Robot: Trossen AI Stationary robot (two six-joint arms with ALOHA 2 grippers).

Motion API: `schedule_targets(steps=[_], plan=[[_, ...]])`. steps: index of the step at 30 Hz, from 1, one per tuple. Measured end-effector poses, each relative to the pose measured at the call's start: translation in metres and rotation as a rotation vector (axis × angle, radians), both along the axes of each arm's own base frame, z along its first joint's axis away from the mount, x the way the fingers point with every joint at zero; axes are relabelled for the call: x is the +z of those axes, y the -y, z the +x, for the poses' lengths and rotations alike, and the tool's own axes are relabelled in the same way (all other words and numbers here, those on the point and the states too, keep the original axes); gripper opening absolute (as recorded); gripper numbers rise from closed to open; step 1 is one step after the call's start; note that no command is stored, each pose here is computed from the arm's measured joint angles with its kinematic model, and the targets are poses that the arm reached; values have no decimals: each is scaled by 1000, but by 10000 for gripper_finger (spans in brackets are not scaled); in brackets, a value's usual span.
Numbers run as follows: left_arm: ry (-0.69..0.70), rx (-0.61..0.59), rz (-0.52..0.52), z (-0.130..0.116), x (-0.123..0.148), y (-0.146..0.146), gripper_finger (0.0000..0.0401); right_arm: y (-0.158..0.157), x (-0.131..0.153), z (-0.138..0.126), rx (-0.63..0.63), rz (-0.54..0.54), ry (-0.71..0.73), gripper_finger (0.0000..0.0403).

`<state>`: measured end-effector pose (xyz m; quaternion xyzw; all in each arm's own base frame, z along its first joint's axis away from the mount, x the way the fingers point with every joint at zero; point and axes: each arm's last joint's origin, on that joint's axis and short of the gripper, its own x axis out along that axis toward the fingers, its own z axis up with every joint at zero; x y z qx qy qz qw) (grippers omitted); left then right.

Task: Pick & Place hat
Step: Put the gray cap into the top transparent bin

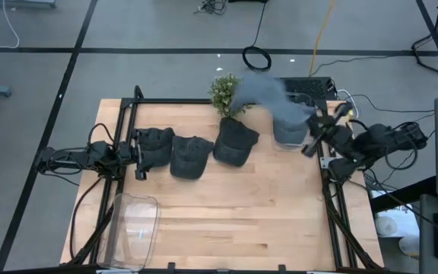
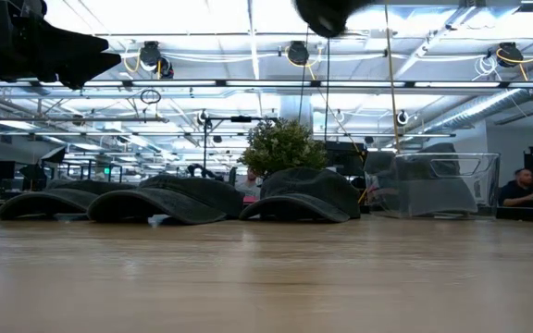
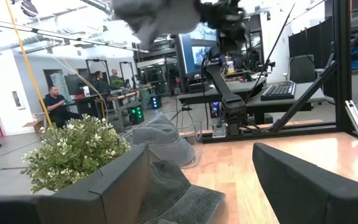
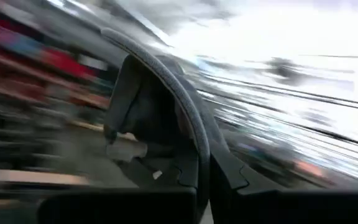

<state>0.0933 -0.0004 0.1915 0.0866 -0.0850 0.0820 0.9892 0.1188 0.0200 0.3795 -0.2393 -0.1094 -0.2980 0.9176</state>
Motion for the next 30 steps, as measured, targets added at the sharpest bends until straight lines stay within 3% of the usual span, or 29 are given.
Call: schedule_targets(steps=[5, 7, 9, 11, 14, 17, 21, 26, 30], plan=[[0, 0, 0, 0, 0, 0, 294, -2, 28, 9, 367, 33, -108, 0], [0, 0, 0, 0, 0, 0, 294, 1, 45, 10, 423, 95, -97, 0], [0, 0, 0, 0, 0, 0, 294, 4, 59, 13, 402, 155, -93, 0], [0, 0, 0, 0, 0, 0, 294, 6, 69, 19, 309, 177, -116, 0], [0, 0, 0, 0, 0, 0, 294, 8, 76, 39, 53, 115, -204, 0], [0, 0, 0, 0, 0, 0, 294, 8, 76, 64, -283, 9, -373, 0], [0, 0, 0, 0, 0, 0, 294, 15, 58, 94, -788, -125, -731, 0], [0, 0, 0, 0, 0, 0, 294, 24, 19, 108, -935, -174, -910, 0], [0, 0, 0, 0, 0, 0, 294, 32, -4, 99, -922, -127, -881, 0]])
